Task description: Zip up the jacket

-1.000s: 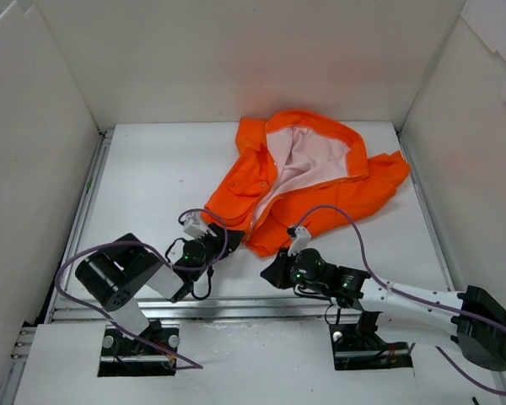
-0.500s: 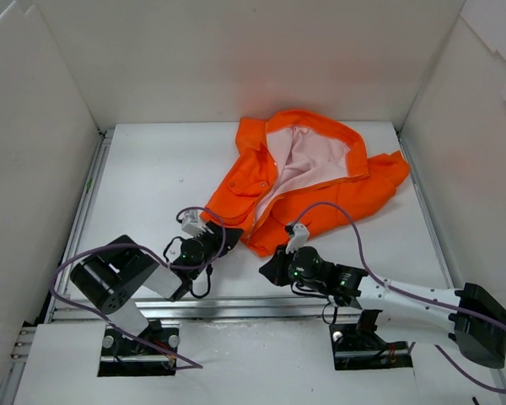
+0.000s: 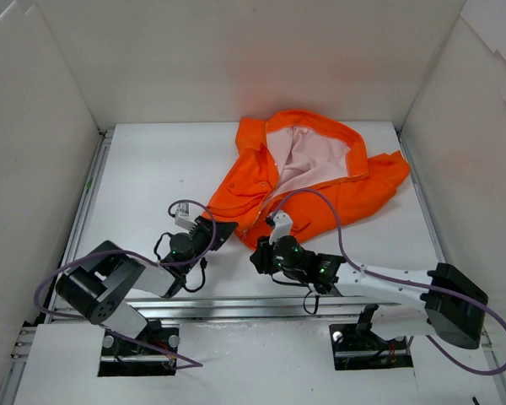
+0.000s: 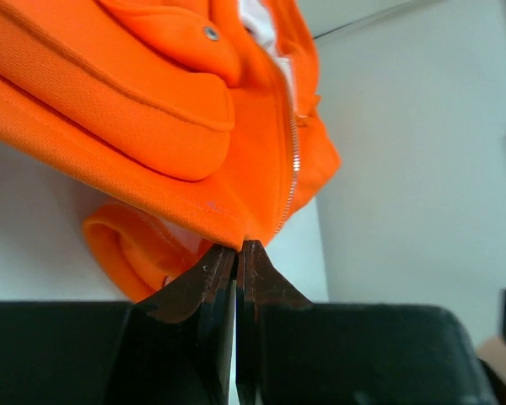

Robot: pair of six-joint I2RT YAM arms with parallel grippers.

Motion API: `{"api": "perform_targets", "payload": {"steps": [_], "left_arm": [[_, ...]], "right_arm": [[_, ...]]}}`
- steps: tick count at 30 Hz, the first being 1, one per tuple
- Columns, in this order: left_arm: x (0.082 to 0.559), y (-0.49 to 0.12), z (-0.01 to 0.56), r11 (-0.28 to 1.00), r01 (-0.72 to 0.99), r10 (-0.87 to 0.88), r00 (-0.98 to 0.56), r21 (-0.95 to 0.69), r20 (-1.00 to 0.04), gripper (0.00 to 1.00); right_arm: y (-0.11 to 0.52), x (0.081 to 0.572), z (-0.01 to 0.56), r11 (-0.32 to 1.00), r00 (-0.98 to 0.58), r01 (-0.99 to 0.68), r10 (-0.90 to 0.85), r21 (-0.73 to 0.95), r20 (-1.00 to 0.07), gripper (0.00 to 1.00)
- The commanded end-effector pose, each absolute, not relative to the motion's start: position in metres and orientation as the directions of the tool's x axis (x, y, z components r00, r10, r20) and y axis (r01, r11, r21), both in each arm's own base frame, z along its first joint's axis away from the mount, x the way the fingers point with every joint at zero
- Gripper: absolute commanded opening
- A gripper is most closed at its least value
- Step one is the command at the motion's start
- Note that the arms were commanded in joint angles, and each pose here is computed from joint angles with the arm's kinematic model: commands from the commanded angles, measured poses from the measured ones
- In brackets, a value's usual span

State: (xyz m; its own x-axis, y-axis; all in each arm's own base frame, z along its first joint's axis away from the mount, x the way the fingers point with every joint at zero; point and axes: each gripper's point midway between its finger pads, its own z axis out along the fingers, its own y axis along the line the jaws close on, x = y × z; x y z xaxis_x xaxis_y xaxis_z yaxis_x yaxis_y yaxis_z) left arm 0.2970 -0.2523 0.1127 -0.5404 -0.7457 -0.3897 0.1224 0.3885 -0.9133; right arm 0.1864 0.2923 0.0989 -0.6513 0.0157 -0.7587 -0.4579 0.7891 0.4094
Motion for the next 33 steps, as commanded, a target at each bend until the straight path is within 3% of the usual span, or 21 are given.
{"api": "perform_targets", "payload": {"steps": [1, 5, 6, 9, 19, 21, 23, 29, 31, 32, 33], "left_arm": [[0.297, -0.254, 0.202, 0.179, 0.33, -0.802, -0.497, -0.927, -0.332, 0.0], [0.297, -0.249, 0.2, 0.212, 0.296, -0.789, -0.511, -0.931, -0.342, 0.0], [0.295, -0.247, 0.2, 0.228, 0.282, -0.785, -0.513, -0.932, -0.347, 0.0], [0.293, -0.243, 0.201, 0.263, 0.264, -0.777, -0.512, -0.928, -0.366, 0.0], [0.288, -0.237, 0.2, 0.345, 0.216, -0.745, -0.528, -0.913, -0.407, 0.0], [0.29, -0.233, 0.195, 0.352, 0.197, -0.752, -0.522, -0.915, -0.402, 0.0], [0.291, -0.231, 0.189, 0.348, 0.184, -0.755, -0.526, -0.919, -0.391, 0.0], [0.293, -0.236, 0.185, 0.278, 0.185, -0.753, -0.567, -0.943, -0.333, 0.0], [0.293, -0.238, 0.188, 0.264, 0.193, -0.751, -0.573, -0.945, -0.327, 0.0], [0.291, -0.239, 0.187, 0.263, 0.194, -0.746, -0.581, -0.945, -0.327, 0.0], [0.291, -0.24, 0.188, 0.259, 0.194, -0.746, -0.582, -0.946, -0.324, 0.0]], "right_arm": [[0.318, 0.215, 0.117, 0.782, -0.533, -0.532, -0.013, 0.323, -0.846, 0.29], [0.333, 0.233, 0.114, 0.791, -0.491, -0.546, -0.033, 0.278, -0.871, 0.31], [0.336, 0.236, 0.114, 0.791, -0.486, -0.546, -0.03, 0.277, -0.874, 0.38], [0.342, 0.249, 0.116, 0.794, -0.457, -0.547, -0.019, 0.264, -0.889, 0.47], [0.343, 0.267, 0.131, 0.782, -0.364, -0.559, 0.067, 0.275, -0.929, 0.5], [0.339, 0.267, 0.136, 0.769, -0.369, -0.561, 0.098, 0.306, -0.924, 0.61], [0.34, 0.263, 0.137, 0.736, -0.391, -0.588, 0.104, 0.335, -0.915, 0.63], [0.345, 0.271, 0.132, 0.706, -0.418, -0.61, 0.098, 0.359, -0.903, 0.6], [0.348, 0.272, 0.136, 0.686, -0.418, -0.625, 0.109, 0.373, -0.902, 0.5], [0.349, 0.272, 0.139, 0.672, -0.419, -0.637, 0.11, 0.378, -0.901, 0.4], [0.351, 0.273, 0.139, 0.664, -0.421, -0.644, 0.107, 0.38, -0.901, 0.38]]}}
